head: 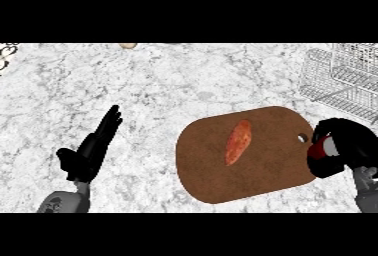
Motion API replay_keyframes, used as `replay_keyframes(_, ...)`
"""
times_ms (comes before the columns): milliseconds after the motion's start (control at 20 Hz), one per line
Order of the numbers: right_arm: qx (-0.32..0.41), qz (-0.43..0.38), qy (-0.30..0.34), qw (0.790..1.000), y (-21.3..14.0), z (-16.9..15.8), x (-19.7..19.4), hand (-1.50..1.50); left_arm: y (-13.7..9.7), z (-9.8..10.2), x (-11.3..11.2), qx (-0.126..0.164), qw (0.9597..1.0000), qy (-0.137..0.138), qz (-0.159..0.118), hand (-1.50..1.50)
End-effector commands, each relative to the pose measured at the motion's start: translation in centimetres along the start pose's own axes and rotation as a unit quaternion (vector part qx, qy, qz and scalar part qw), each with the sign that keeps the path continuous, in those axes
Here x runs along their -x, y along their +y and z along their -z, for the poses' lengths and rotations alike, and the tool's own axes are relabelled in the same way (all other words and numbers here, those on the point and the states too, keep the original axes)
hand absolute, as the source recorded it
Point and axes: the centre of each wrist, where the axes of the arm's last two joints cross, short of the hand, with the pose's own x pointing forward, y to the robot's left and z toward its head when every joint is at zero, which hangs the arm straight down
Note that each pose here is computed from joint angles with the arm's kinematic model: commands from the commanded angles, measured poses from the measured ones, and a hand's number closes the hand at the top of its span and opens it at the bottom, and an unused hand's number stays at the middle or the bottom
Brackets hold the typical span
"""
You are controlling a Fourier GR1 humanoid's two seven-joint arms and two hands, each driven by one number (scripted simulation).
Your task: Pick the can from the cutting board and place it in the tiered basket
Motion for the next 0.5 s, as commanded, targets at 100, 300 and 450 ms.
replay_keyframes(100, 0.068, 0.001, 0.109, 0.992, -6.1, 1.5, 13.5, 1.50, 1.8, -0.8, 0.2, -0.036, 0.9993, 0.005, -0.001, 0.00)
replay_keyframes(300, 0.144, 0.136, 0.076, 0.977, -9.9, 1.1, 18.7, 1.50, 0.7, -1.5, 0.9, -0.029, 0.9995, 0.009, -0.004, 0.00)
replay_keyframes(450, 0.184, 0.227, 0.009, 0.956, -12.6, 0.2, 21.3, 1.50, 1.3, -1.3, 0.6, -0.026, 0.9996, 0.005, -0.003, 0.00)
